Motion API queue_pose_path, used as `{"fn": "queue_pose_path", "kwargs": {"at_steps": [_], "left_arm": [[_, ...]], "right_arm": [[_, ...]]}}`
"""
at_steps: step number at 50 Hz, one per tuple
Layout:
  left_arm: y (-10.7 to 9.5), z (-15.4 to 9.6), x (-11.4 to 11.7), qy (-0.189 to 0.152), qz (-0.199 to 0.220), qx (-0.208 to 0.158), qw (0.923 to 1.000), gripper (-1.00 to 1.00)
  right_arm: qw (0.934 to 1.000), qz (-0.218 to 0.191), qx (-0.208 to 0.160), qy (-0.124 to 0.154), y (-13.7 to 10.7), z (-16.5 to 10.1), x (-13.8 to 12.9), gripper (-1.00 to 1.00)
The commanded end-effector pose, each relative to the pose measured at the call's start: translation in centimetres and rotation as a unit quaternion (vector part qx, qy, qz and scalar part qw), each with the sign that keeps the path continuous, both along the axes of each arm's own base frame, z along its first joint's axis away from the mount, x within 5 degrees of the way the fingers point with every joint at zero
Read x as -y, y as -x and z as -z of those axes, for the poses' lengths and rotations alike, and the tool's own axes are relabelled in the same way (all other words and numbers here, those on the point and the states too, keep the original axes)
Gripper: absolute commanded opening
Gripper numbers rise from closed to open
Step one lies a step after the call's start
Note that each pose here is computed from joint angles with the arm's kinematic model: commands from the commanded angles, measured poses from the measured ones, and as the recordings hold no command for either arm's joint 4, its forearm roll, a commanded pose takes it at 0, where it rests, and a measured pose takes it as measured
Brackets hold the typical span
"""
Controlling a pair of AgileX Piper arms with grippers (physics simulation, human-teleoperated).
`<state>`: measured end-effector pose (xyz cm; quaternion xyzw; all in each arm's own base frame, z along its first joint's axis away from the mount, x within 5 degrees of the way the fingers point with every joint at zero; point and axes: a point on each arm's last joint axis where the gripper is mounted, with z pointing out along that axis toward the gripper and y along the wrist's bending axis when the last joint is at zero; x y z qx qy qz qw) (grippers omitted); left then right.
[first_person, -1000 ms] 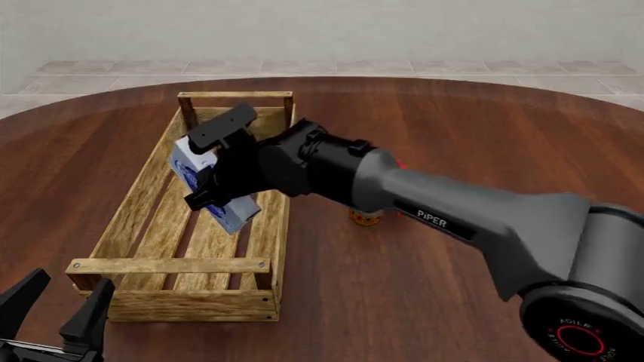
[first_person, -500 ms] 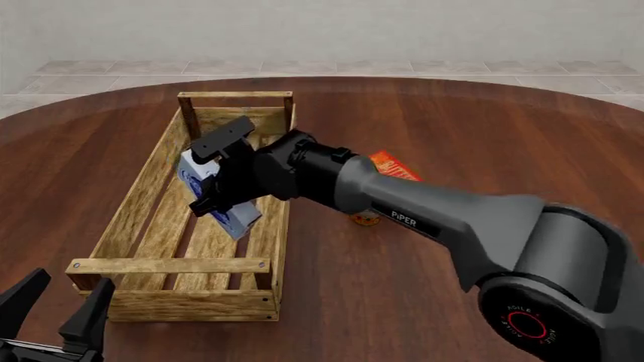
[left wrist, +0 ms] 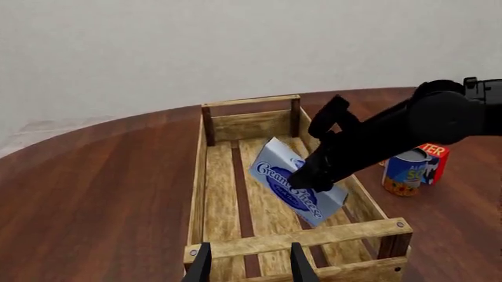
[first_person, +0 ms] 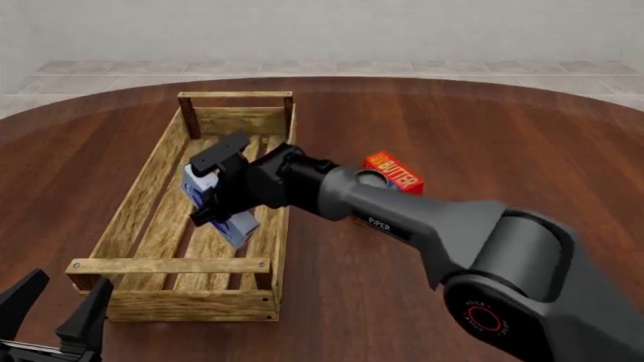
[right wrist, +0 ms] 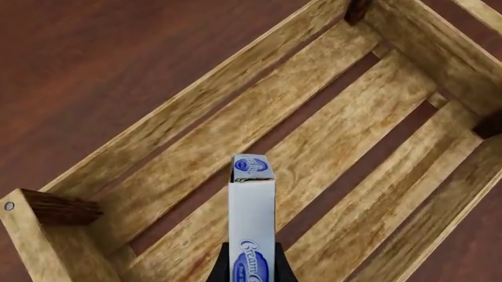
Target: Pick up the cream cheese and put it in the tray.
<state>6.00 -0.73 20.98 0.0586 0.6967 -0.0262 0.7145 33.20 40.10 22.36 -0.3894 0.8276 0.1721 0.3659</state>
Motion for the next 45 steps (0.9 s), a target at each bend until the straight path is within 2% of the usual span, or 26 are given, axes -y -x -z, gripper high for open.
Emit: {"fn": "queue_pose_path", "kwargs": {"at_steps": [1,26,33,45], "left_arm": [[0.0,0.0,0.0,0.002,-0.003,0.002,1.0000,1.00],[0.1,-0.1,-0.1,0.008,-0.005,0.002,1.0000,1.00],[0.1,-0.1,-0.1,0.009,-0.006,0.002,0.9999,1.00],[0.1,0.0,-0.1,0.011,-0.008,0.001,0.9999,1.00]], "right_arm": [[0.9999,0.008,-0.006,0.004,-1.1,1.0,-0.3,-1.00],[0.9995,-0.002,-0.019,0.026,-1.6,3.2,-2.1,-1.00],[0.9988,0.007,-0.032,0.036,-2.6,5.2,-2.2,-1.00],[0.9979,0.025,-0.042,0.042,-4.4,6.4,-1.7,-1.00]]}}
